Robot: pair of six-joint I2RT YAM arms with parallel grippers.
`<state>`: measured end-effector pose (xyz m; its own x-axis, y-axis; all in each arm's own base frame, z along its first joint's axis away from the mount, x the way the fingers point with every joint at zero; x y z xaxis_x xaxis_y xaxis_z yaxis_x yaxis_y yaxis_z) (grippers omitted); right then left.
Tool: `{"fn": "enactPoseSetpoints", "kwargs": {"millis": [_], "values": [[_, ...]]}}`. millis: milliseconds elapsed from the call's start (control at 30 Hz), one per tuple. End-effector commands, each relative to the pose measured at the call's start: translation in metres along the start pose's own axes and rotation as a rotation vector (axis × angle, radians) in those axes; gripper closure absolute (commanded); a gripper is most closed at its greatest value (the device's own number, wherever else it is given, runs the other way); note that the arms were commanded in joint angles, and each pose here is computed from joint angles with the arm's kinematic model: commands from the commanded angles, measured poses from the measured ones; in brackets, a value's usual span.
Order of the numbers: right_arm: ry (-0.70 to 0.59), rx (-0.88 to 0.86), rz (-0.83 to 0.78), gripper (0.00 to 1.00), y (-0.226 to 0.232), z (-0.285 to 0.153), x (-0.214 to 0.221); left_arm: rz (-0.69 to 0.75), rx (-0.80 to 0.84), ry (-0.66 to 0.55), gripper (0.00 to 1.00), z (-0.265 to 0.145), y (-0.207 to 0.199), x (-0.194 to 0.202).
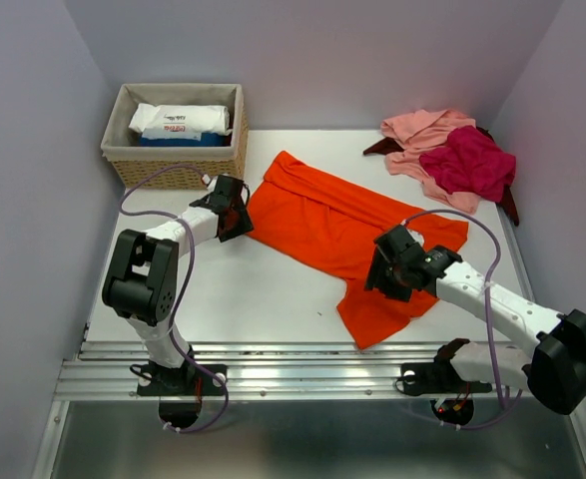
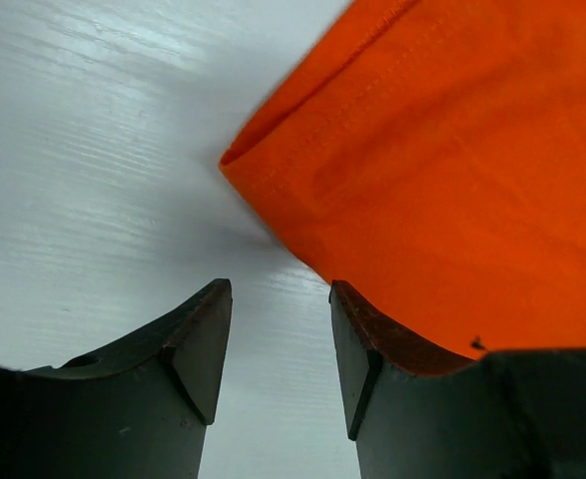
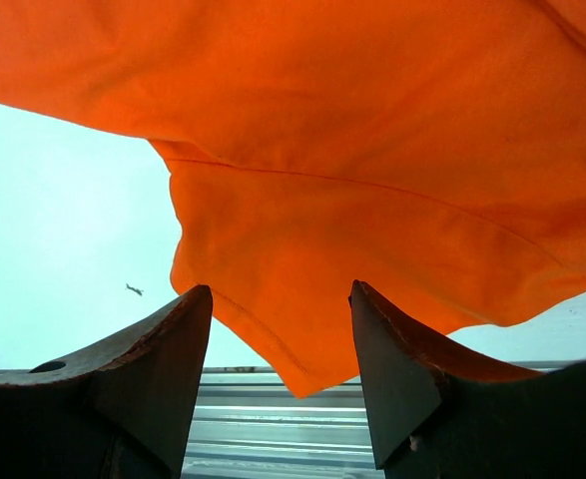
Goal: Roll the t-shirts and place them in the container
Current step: Fold the T-shirt at the center of the board.
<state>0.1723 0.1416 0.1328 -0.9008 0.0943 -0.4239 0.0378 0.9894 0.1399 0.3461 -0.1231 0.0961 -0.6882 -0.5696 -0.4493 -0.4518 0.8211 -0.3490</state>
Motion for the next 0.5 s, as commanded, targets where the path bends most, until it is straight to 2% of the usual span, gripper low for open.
{"fn": "enactPoseSetpoints", "kwargs": {"millis": [0,267,333,367,467], "values": [[-0.051,0.003,0.016,0.36,0.004,-0.008,-0.008,-0.101,-0.012,-0.117,0.45,0.008,0.004,-0.015],[0.018,-0.03,-0.15,0.37,0.01,-0.012,0.019,-0.141,0.002,-0.124,0.46,0.025,0.005,-0.014],[0.052,-0.038,-0.222,0.37,0.016,-0.011,0.035,-0.14,-0.001,-0.116,0.51,0.032,0.006,-0.014],[0.066,-0.037,-0.251,0.37,0.018,-0.011,0.041,-0.141,-0.003,-0.111,0.55,0.036,0.006,-0.013],[0.099,-0.003,-0.372,0.37,0.031,-0.012,0.064,-0.135,0.007,-0.098,0.92,0.038,0.002,-0.014]]}}
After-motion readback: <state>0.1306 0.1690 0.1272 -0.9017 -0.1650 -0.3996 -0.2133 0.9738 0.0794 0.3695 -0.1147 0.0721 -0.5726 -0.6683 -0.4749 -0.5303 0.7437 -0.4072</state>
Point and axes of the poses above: each gripper's point midway between its finger pads, its own z axis out along the fingers, its own y axis along the line the jaws close on, x = y × z, the point moved 6 cm from there along -z, back along the fingers, and after that the axes turned 15 degrees about -z, right-handed, at the moved point
